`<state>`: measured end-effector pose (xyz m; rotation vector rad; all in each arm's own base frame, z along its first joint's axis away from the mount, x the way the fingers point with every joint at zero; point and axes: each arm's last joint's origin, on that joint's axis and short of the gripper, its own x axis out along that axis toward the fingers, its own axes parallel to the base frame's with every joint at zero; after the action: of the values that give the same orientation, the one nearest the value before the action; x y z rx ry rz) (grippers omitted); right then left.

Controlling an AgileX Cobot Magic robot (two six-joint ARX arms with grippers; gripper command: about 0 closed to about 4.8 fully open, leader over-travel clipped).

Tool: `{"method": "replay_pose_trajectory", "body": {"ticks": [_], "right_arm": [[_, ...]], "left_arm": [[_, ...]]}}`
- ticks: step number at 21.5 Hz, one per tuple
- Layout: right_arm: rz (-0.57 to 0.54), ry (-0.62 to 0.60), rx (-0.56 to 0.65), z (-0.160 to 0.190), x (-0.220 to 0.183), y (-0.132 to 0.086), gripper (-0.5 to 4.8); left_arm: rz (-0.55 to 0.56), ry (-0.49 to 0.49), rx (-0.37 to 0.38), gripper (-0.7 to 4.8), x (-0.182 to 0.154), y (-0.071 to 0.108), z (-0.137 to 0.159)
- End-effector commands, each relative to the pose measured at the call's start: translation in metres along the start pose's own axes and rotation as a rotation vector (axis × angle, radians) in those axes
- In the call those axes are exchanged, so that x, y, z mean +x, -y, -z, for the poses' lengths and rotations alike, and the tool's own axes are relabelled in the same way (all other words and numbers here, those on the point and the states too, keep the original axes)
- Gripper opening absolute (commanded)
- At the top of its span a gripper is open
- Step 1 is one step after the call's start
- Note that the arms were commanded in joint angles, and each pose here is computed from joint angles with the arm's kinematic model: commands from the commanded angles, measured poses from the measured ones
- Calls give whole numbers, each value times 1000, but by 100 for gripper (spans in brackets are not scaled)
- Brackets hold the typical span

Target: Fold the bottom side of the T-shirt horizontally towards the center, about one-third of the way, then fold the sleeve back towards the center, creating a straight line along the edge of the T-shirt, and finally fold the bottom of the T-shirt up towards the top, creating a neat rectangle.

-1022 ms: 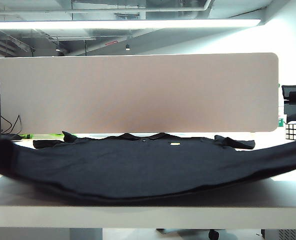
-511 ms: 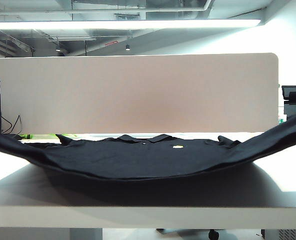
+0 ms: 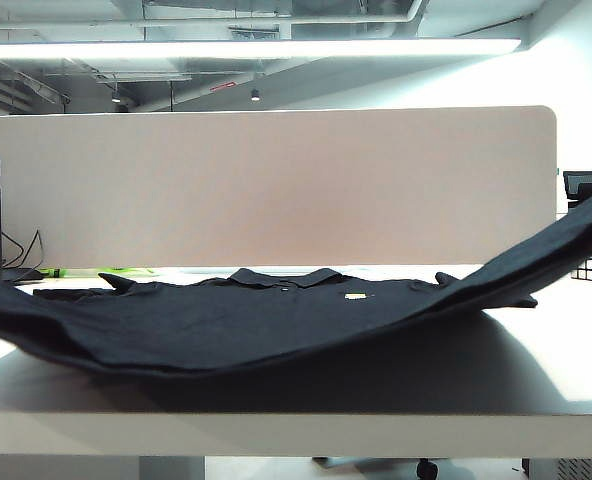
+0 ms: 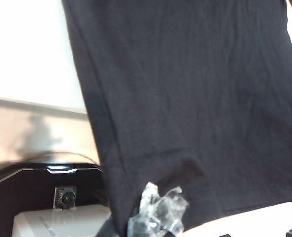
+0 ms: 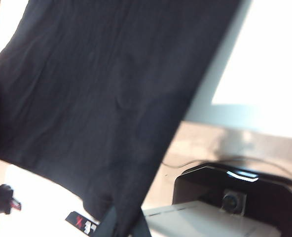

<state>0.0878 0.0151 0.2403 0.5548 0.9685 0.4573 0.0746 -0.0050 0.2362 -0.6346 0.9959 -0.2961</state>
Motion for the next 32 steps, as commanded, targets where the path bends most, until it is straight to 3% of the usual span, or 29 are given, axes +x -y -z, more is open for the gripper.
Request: {"method": "replay_pose_trajectory", "body": {"ticks": [1,5,7,16,21,27,32], "right_arm": [[-3,29,29,12,-10,-4,-2],[-48,165,22,-2,-12,-10,-3],[-73,180,27,-16,-6,-10,-3],[-105,202,6,-79,37,7,-3],[-122,207,-16,-137,71,17,-3],[-116,194,-28,-196,108,30,-3],[-67,192,-5,-211,137,50,-3]], "left_arm": [[-6,33,0,-6,-4,1,4],[65,253,-6,-6,-7,10,-22],[124,281,-11,-6,-2,12,-39],[153,337,2,-6,37,0,-101],[252,363,-61,-6,76,-17,-141],[245,323,-92,-6,115,-31,-190],[228,301,-91,-6,141,-40,-223]]}}
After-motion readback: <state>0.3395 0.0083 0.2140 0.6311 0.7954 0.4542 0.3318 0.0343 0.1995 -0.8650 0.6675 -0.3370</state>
